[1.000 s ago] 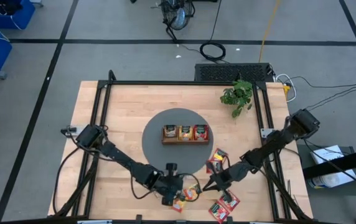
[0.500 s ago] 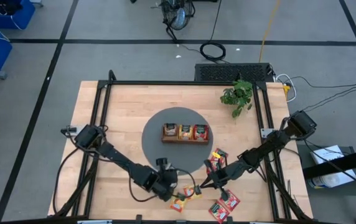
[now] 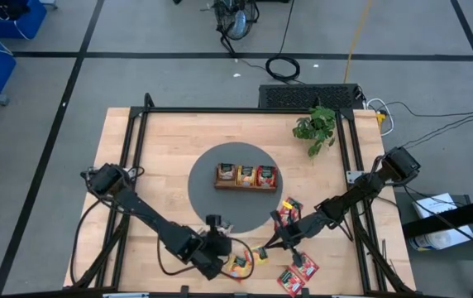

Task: Pick & Place Tea
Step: Put the left yellow tea sachet into the middle section of the wooden organizer

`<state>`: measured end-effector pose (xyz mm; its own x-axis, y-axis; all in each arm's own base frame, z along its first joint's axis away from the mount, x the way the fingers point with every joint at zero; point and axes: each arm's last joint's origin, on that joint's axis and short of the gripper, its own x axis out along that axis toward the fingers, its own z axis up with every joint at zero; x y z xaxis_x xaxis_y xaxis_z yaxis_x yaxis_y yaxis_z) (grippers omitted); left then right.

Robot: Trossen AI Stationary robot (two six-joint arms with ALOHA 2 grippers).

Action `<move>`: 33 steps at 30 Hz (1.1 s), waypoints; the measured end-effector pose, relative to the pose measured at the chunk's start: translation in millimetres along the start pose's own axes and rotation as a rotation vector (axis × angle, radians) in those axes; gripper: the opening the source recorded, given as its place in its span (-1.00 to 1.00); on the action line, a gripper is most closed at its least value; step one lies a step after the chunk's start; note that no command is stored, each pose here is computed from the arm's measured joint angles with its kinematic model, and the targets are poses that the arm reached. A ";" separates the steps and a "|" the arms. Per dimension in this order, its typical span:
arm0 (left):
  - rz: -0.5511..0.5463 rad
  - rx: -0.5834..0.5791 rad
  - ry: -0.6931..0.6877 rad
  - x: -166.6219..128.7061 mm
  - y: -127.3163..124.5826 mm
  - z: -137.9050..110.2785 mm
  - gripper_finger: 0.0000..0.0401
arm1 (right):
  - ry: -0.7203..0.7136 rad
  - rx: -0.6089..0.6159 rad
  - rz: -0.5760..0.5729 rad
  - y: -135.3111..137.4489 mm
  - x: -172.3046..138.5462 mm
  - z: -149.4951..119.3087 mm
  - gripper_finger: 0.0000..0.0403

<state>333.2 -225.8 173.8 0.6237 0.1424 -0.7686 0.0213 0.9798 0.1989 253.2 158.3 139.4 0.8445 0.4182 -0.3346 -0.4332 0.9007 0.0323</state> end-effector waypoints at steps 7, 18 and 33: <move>-0.288 -0.042 0.036 -4.7 -29.0 -1.6 -0.85 | 0.007 0.003 0.000 0.1 0.0 -0.7 -1.00; -0.382 -0.017 -0.034 30.3 -53.3 -9.6 -0.85 | 0.000 0.020 0.000 0.1 0.0 0.0 -1.00; -0.387 -0.017 -0.024 65.1 -29.4 -3.3 -0.85 | 0.044 0.160 -0.028 -6.9 0.5 -4.0 -1.00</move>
<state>370.6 -244.8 115.9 0.5899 -0.2418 -0.7705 0.2461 0.9626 -0.1137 255.4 151.8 135.2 0.8396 0.3901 -0.3781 -0.3510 0.9207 0.1705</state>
